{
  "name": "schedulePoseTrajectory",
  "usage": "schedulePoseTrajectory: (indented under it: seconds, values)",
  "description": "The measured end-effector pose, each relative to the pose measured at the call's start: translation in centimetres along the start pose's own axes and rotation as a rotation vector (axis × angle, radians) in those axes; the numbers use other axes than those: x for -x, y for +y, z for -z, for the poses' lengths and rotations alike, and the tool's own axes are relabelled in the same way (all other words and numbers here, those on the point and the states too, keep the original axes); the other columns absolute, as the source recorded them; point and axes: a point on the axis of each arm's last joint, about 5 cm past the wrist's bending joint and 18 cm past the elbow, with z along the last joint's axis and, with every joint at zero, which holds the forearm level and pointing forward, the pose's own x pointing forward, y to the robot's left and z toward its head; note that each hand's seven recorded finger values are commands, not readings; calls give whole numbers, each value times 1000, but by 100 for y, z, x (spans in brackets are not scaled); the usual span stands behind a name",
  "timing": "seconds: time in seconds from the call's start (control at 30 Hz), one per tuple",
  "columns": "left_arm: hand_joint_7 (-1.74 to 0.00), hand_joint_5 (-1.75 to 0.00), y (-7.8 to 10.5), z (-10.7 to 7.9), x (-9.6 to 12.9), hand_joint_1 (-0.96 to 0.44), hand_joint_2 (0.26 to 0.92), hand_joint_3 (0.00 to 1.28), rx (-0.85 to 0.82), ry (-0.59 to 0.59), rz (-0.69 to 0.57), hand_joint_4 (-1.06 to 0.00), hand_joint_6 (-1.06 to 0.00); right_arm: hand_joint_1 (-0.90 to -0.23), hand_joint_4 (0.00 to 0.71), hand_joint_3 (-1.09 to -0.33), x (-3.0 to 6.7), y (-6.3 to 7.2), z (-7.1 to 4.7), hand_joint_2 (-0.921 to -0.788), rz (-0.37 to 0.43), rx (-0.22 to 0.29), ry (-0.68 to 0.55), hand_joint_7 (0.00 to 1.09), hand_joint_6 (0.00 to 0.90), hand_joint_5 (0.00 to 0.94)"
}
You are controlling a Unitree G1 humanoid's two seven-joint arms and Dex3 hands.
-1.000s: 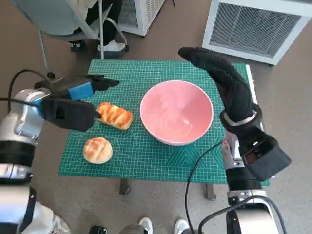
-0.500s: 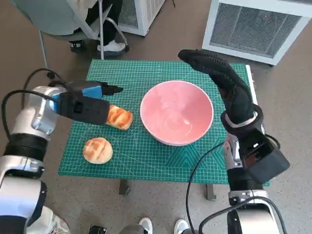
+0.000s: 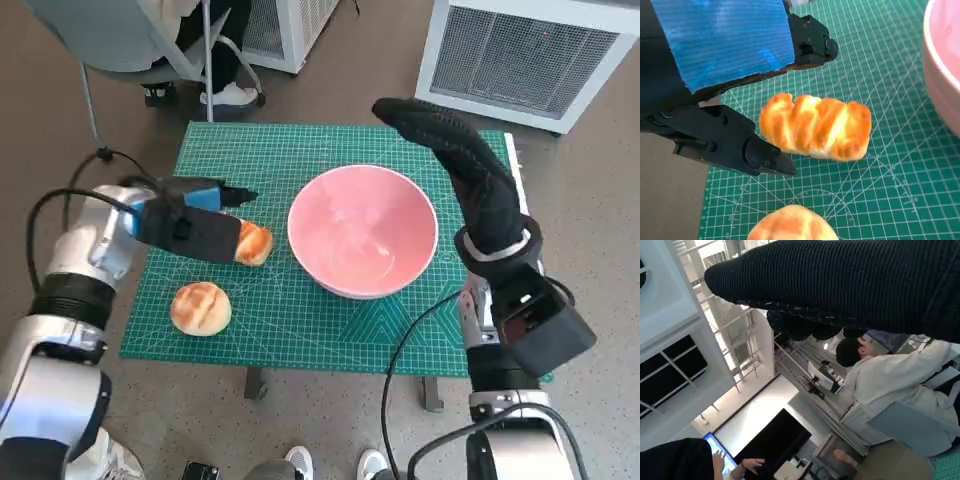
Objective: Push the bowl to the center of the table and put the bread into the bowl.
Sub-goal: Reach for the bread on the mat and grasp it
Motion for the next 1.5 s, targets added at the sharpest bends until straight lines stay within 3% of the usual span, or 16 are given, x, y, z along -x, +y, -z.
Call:
schedulePoseTrajectory:
  seconds: [0.4, 0.67, 0.87, 1.03, 1.07, 1.1, 1.13, 1.17, 1.23, 1.37, 1.5]
  values:
    - [-23, -26, -131, -101, -168, -51, 775, 2, -46, 24, 17, -123, -233, -708, 304, -837, 32, 0, 4, -921, 20, 0, 10, 723, -1, 17]
    - [-63, -34, -237, -175, -269, -40, 795, 9, -78, 20, 46, -216, -340, -697, 303, -836, 64, -13, 0, -921, 25, 5, 16, 719, -1, 18]
    - [-99, -49, -291, -212, -308, -50, 838, 19, -106, -7, 34, -377, -468, -693, 303, -834, 86, -29, -2, -921, 27, 10, 22, 717, -1, 19]
    - [-154, -116, -330, -223, -326, -52, 895, 34, -140, -22, 7, -627, -617, -688, 301, -830, 92, -32, -4, -921, 28, 11, 22, 716, -1, 19]
    - [-174, -144, -339, -221, -328, -49, 904, 44, -146, -23, -2, -688, -657, -688, 300, -829, 93, -32, -5, -921, 29, 11, 22, 716, -1, 18]
    - [-399, -365, -347, -217, -330, -39, 907, 69, -150, -23, -10, -675, -619, -687, 300, -829, 93, -33, -6, -921, 29, 11, 21, 716, -1, 18]
    - [-749, -715, -353, -215, -331, -25, 912, 129, -154, -24, -19, -628, -538, -687, 300, -828, 94, -33, -8, -921, 29, 11, 20, 716, -1, 18]
    - [-939, -935, -359, -211, -331, -16, 915, 151, -155, -25, -26, -617, -506, -686, 299, -828, 95, -33, -9, -921, 30, 12, 20, 716, -1, 18]
    - [-1103, -1124, -370, -203, -332, -9, 918, 171, -154, -26, -37, -608, -479, -686, 299, -827, 97, -33, -10, -921, 30, 12, 19, 716, -1, 18]
    - [-1163, -1235, -382, -188, -331, -2, 920, 131, -148, -25, -56, -646, -537, -684, 298, -826, 100, -33, -10, -921, 31, 12, 20, 717, -1, 18]
    - [-1146, -1230, -384, -165, -323, 0, 920, 96, -141, -18, -61, -658, -601, -684, 298, -823, 101, -34, -10, -921, 32, 12, 20, 718, -1, 19]
